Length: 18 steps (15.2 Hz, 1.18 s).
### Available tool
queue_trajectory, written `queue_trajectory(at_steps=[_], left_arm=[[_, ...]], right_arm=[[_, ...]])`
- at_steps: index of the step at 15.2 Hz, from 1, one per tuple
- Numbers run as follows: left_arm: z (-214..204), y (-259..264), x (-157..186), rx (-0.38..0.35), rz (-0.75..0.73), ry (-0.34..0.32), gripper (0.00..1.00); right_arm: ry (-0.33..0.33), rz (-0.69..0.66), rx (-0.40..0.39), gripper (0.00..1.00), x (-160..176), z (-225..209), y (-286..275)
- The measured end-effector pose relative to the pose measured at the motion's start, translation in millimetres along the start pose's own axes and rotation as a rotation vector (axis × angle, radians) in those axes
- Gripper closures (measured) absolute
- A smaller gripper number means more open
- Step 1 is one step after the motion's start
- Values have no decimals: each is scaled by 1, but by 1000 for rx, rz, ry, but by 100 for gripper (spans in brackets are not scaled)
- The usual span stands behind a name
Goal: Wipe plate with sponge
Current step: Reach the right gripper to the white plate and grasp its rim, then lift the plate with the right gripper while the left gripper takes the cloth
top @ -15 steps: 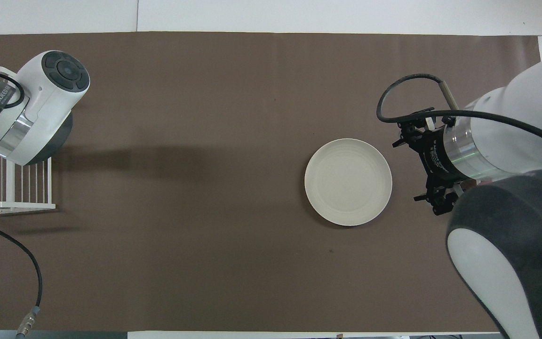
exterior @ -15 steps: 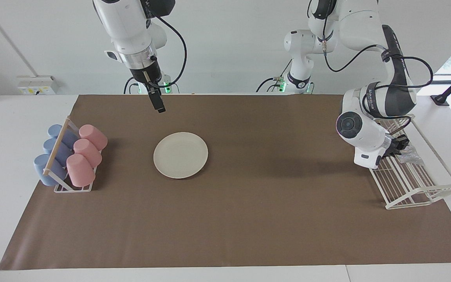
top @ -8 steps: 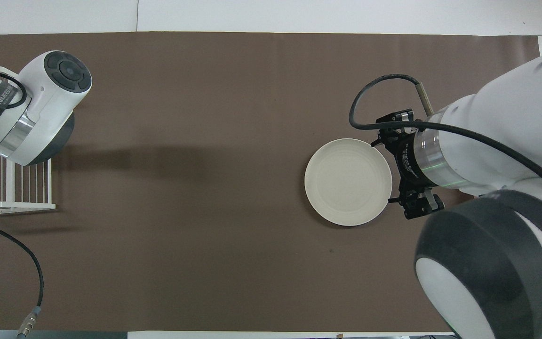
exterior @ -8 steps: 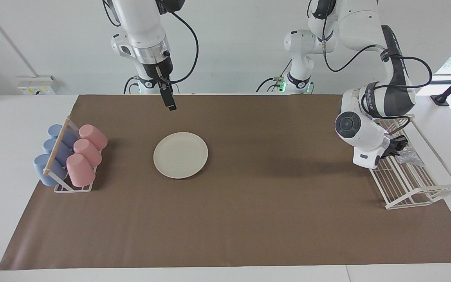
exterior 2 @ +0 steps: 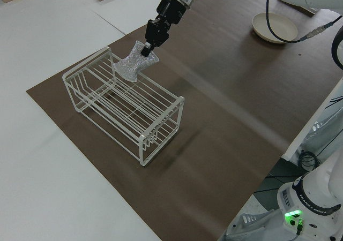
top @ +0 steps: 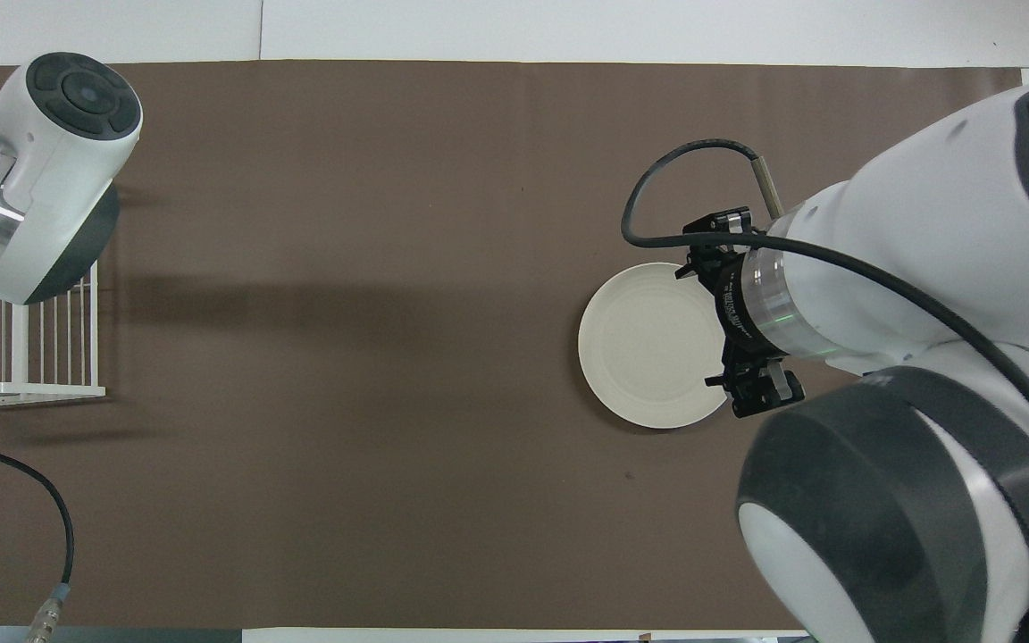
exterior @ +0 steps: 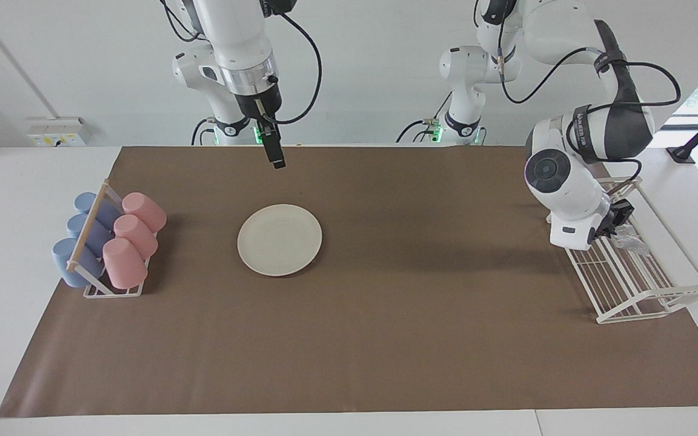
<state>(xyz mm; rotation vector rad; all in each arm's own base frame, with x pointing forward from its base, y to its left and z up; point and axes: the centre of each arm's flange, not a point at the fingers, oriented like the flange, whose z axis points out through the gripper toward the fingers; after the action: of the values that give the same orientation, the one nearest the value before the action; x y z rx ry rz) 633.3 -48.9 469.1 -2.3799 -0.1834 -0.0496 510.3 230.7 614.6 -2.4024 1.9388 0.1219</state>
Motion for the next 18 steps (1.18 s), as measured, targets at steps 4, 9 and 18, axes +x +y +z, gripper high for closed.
queue_trajectory(at_steps=[4, 9, 18], left_arm=[[-49, -4, -14, -214, -47, -98, 96], [-103, -14, -37, -632, -74, -229, 96], [-120, -20, -67, -1290, 86, -432, 96]], right_arm=[[12, 16, -20, 0, -33, 14, -19], [18, 55, -1, 0, -43, 22, -58], [14, 45, 0, 0, -51, 21, -60]])
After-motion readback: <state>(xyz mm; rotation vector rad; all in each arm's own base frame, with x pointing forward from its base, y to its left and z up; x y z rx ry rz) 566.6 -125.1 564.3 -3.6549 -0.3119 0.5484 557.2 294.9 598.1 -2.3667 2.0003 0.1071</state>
